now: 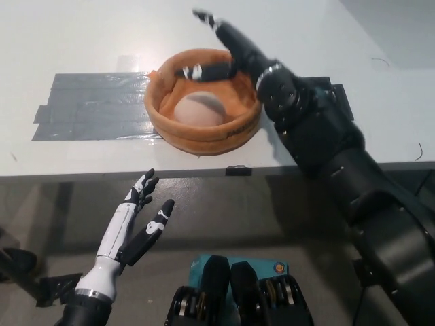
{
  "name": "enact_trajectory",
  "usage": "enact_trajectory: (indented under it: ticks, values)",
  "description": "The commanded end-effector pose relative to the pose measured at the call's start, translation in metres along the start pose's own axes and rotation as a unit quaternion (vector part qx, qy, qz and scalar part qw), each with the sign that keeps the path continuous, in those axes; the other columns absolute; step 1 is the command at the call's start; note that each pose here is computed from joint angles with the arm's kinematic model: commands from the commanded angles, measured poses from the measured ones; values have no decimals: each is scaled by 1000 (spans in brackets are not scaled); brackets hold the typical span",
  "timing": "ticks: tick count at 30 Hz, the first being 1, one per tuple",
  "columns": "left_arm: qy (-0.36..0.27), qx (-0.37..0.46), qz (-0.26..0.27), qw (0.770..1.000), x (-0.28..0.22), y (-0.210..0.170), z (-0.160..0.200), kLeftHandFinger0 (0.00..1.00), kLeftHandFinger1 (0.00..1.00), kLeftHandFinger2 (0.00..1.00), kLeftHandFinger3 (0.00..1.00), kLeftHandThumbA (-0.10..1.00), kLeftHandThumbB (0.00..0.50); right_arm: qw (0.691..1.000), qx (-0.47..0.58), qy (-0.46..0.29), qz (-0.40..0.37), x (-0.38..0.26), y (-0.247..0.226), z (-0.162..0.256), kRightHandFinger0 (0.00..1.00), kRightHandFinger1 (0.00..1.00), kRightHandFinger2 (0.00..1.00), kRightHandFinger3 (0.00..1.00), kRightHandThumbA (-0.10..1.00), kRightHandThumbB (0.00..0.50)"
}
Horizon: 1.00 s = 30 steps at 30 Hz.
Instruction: A person hands a emotional support dumpling to the robot which it grabs with its right hand and places in the soft place kept infront of it in the centre of the desk
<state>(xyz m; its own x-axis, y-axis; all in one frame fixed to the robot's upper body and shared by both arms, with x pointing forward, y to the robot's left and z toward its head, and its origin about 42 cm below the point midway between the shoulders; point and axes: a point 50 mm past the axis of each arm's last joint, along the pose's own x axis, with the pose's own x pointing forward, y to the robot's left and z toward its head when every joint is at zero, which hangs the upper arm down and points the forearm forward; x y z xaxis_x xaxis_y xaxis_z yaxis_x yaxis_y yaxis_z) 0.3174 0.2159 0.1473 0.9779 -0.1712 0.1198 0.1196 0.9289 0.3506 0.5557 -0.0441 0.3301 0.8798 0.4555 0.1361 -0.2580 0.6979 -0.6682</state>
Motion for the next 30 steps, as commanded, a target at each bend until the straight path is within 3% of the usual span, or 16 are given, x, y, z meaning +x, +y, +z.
enact_trajectory:
  ticks: [1,3,9,11,12,16,21,25,30]
  values:
    - [-30,-10,4,999,10,7,13,1000,1000,1000,1000,736,0,986,9,-131,-101,-18,-73,58,1000,1000,1000,1000,916,416]
    - [-35,-9,7,999,15,10,16,1000,1000,1000,1000,774,10,976,21,-174,-132,-38,-100,73,1000,1000,1000,1000,903,448]
    - [-47,-6,21,999,24,18,21,1000,1000,1000,1000,710,0,953,15,-238,-187,-121,-125,75,1000,1000,1000,1000,937,433]
    - [-51,5,20,998,25,19,22,1000,1000,1000,1000,691,0,950,27,-252,-185,-155,-118,60,1000,1000,1000,1000,824,386]
    - [-52,6,19,998,25,20,22,1000,1000,1000,1000,690,0,950,33,-252,-183,-169,-113,52,1000,1000,1000,1000,817,385]
    - [-53,6,19,998,30,19,24,1000,1000,1000,1000,715,0,953,16,-225,-201,-215,-95,26,1000,1000,1000,1000,827,356]
    - [-57,3,25,998,33,19,23,1000,1000,1000,1000,721,0,956,68,-181,-219,-261,-58,-7,1000,1000,1000,1000,804,331]
    - [-65,11,32,997,37,22,23,1000,1000,1000,1000,738,0,960,86,-155,-216,-274,-40,-29,1000,1000,1000,1000,824,310]
    - [-58,9,29,998,37,23,21,1000,1000,1000,1000,750,0,967,133,-62,-209,-278,-10,-93,1000,1000,1000,1000,795,267]
